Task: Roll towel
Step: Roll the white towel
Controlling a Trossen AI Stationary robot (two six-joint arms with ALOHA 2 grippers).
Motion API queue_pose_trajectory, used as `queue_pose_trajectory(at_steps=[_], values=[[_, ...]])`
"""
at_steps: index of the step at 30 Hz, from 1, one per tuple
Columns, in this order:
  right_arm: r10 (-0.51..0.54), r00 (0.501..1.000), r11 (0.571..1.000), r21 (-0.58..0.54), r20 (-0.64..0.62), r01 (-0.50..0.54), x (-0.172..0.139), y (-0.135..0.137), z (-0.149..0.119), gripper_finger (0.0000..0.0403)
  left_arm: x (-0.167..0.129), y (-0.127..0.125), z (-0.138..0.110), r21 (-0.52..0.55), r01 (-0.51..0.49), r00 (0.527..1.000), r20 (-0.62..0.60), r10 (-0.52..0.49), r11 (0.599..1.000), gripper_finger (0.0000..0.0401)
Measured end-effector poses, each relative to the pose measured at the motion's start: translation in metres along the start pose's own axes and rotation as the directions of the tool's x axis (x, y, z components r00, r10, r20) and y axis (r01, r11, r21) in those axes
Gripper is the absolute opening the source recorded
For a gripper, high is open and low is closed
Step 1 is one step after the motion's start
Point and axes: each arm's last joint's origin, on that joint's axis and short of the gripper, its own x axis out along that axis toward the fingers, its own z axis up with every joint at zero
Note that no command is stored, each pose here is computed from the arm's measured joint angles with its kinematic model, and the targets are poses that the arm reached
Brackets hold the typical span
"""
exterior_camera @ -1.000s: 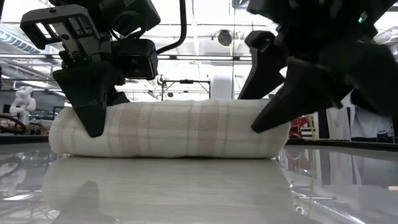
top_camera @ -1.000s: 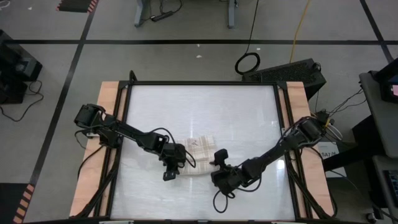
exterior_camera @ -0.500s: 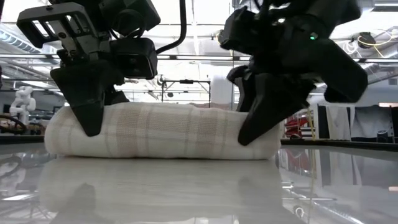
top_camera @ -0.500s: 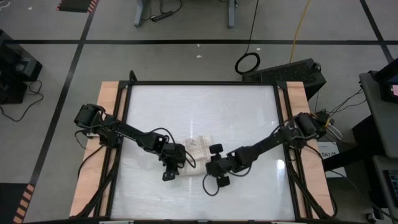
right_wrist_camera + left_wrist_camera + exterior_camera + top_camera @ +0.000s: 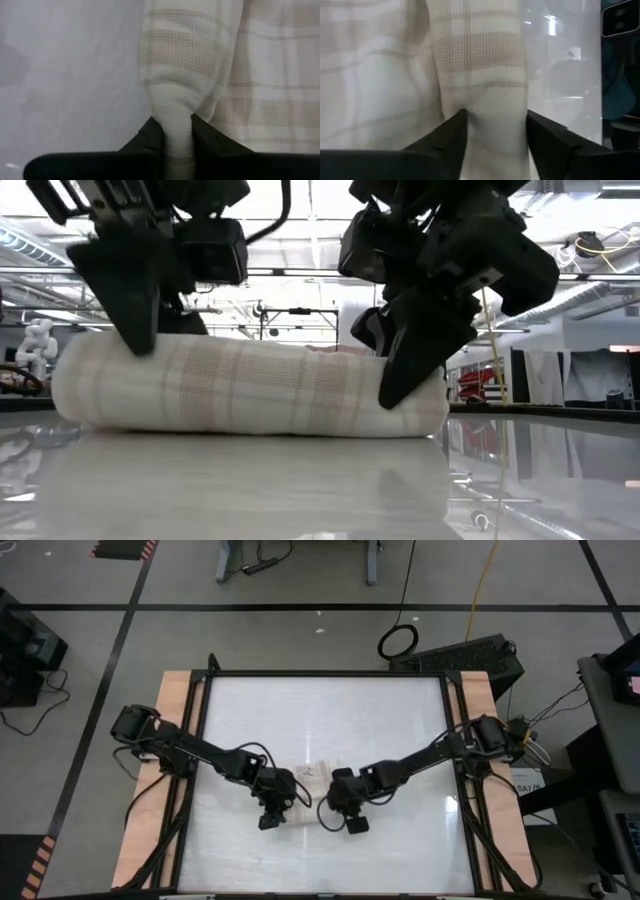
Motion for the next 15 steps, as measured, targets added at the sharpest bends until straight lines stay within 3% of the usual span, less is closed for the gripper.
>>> queue_pose_trajectory(at_steps=[5, 9, 15], values=[[0.057, 0.998, 0.998, 0.020, -0.003, -0.057, -0.001, -0.007, 0.000, 0.0047, -0.022, -0.007, -0.004, 0.001, -0.012, 1.000, 0.005, 0.012, 1.000, 0.0240], [0.109, 0.994, 0.993, 0.039, -0.003, -0.109, -0.002, -0.013, 0.000, 0.0047, -0.045, -0.012, -0.007, 0.011, -0.114, 0.990, 0.088, 0.113, 0.993, 0.0253], [0.184, 0.983, 0.977, 0.108, 0.005, -0.183, -0.004, -0.030, 0.000, 0.0046, -0.070, -0.042, -0.012, 0.075, -0.317, 0.890, 0.368, 0.269, 0.946, 0.0254]])
